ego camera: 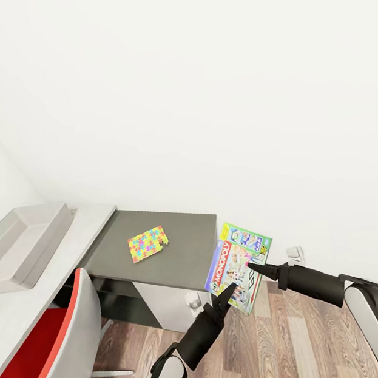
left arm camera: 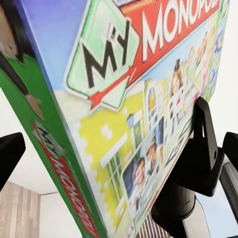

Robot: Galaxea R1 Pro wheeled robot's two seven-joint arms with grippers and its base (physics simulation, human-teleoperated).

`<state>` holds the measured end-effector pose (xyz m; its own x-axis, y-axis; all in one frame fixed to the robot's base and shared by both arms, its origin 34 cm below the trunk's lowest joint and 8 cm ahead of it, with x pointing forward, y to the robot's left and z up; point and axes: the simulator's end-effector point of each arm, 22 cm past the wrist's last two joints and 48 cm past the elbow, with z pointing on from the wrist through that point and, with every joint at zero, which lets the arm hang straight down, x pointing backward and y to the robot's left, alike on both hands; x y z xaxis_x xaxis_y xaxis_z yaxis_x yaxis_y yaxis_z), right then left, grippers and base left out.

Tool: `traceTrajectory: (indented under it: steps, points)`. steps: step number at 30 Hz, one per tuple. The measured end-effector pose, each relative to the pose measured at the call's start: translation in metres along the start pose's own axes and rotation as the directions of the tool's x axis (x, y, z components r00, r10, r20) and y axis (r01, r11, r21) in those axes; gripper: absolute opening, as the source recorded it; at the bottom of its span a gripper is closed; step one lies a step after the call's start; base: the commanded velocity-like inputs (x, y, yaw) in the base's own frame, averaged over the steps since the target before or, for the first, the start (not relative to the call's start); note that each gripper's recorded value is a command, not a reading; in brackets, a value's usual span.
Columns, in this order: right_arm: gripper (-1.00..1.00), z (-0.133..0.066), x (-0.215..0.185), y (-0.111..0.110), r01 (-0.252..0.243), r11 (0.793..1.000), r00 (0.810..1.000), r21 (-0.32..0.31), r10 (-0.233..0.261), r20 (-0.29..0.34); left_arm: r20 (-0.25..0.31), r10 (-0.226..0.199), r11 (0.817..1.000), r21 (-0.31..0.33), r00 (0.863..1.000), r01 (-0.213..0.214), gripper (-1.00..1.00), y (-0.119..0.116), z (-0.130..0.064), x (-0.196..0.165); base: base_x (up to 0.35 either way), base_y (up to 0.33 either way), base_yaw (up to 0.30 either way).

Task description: Put all the toys in the child's room - the three board games (two on the bed and one on the table), the two jigsaw puzzles on the table, and the tennis ball on the table - inside the toy box on the table in the child's room.

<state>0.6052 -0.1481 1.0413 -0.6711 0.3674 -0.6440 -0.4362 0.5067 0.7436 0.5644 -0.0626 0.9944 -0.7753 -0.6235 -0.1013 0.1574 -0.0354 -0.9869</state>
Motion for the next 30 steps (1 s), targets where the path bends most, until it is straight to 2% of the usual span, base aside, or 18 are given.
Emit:
traceTrajectory:
  steps: [9,13,15,17,18,30]
  points:
    - [-1.00,-0.002,-0.003,-0.003,0.001,1.000,1.000,0.008,-0.001,0.007,-0.011,-0.001,1.000,-0.013,1.000,0.000,1.00,0.005,-0.004,-0.003,0.000,0.000,0.000]
    - [-1.00,-0.006,-0.010,-0.007,0.006,1.000,1.000,0.019,-0.007,0.018,-0.047,-0.001,0.999,-0.052,0.999,-0.002,1.00,0.019,-0.021,-0.006,0.000,0.000,0.000]
    - [-1.00,-0.012,-0.018,-0.014,0.011,0.999,0.999,0.038,-0.012,0.035,-0.055,0.005,0.997,-0.074,0.998,-0.009,1.00,0.027,-0.030,-0.009,0.000,0.000,0.000]
    - [-1.00,-0.029,-0.035,-0.028,0.022,0.997,0.997,0.080,-0.027,0.066,-0.067,0.018,0.992,-0.120,0.998,-0.026,1.00,0.042,-0.051,-0.018,0.000,0.000,0.000]
    - [-1.00,-0.033,-0.039,-0.031,0.024,0.996,0.997,0.090,-0.030,0.072,-0.069,0.021,0.991,-0.128,0.997,-0.030,1.00,0.045,-0.055,-0.019,0.000,0.000,0.000]
    - [-1.00,-0.070,-0.078,-0.054,0.039,0.985,0.990,0.167,-0.061,0.128,-0.082,0.041,0.982,-0.181,0.996,-0.056,1.00,0.060,-0.071,-0.026,0.000,0.000,0.000]
